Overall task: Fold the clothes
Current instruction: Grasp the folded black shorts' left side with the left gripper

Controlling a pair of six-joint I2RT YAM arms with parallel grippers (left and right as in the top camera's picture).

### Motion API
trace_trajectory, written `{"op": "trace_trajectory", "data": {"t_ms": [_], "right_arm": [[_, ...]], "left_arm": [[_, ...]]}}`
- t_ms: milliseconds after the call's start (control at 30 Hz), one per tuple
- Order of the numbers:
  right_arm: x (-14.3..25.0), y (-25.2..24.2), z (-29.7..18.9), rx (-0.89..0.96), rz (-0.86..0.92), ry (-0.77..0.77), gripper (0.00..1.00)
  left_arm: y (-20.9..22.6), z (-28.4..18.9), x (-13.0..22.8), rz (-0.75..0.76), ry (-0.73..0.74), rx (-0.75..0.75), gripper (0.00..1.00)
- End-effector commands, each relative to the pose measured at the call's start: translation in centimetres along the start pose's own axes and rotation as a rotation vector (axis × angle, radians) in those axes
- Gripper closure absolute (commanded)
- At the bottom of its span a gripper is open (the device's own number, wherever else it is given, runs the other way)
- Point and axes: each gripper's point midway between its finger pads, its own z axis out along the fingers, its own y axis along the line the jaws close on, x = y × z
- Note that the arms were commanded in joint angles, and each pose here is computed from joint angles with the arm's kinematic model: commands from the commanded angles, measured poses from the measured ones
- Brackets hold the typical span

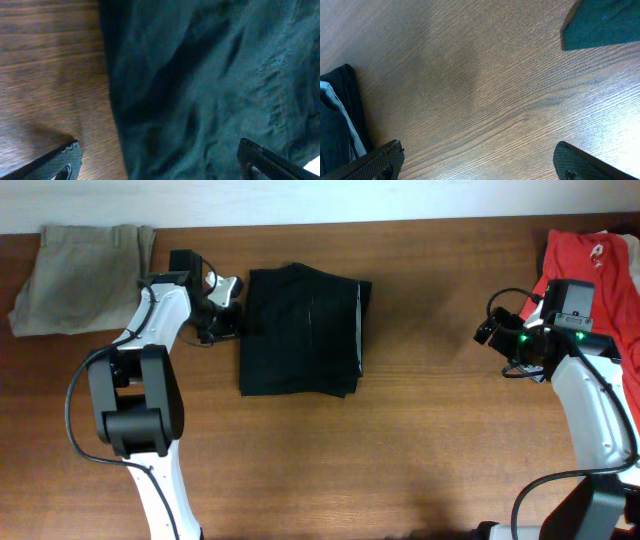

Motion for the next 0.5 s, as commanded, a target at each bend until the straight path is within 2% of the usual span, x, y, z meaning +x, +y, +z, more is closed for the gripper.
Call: {"op": "trace_trajectory", "data": {"t_ms": [0, 100, 133, 167, 200, 267, 300, 433, 467], "right_arm": [[-0.3, 0.1, -0.1, 0.001, -0.005, -0.008, 0.01], [-0.3, 0.1, -0.1, 0.001, -0.004, -0.008, 0.01], [-0.3, 0.1, -0.1, 0.001, -0.005, -0.008, 0.02], [-0.3, 0.1, -0.1, 0.001, -0.005, -0.008, 0.01], [-0.3, 0.1, -0.1, 0.001, -0.005, -0.008, 0.01], [-0.3, 0.1, -0.1, 0.001, -0.005, -0.008, 0.01], [-0.3, 0.1, -0.1, 0.001, -0.005, -0.008, 0.01], [-0.3, 0.1, -0.1, 0.001, -0.005, -0.008, 0.01], [-0.3, 0.1, -0.1, 0.001, -0.005, -0.008, 0.01]], "left_arm": [[-0.7, 2.2, 1.3, -0.012, 0.052, 0.086, 0.01], [-0.9, 3.7, 1.9, -0.009, 0.082, 0.091, 0.02], [-1.1, 4.1, 1.9, -0.001, 0.084, 0.091, 0.08], [-1.3, 4.3, 1.5, 0.014, 0.073, 0.091, 0.21], [-1.4, 4.4, 1.2, 0.026, 0.059, 0.091, 0.25], [-1.5, 4.5, 0.3, 0.051, 0.025, 0.089, 0.52], [-1.5, 4.6, -0.2, 0.045, 0.009, 0.087, 0.69], [-0.4, 4.4, -1.4, 0.027, -0.035, 0.029, 0.99], [0.3, 4.1, -1.9, 0.021, -0.046, -0.018, 0.99]]}}
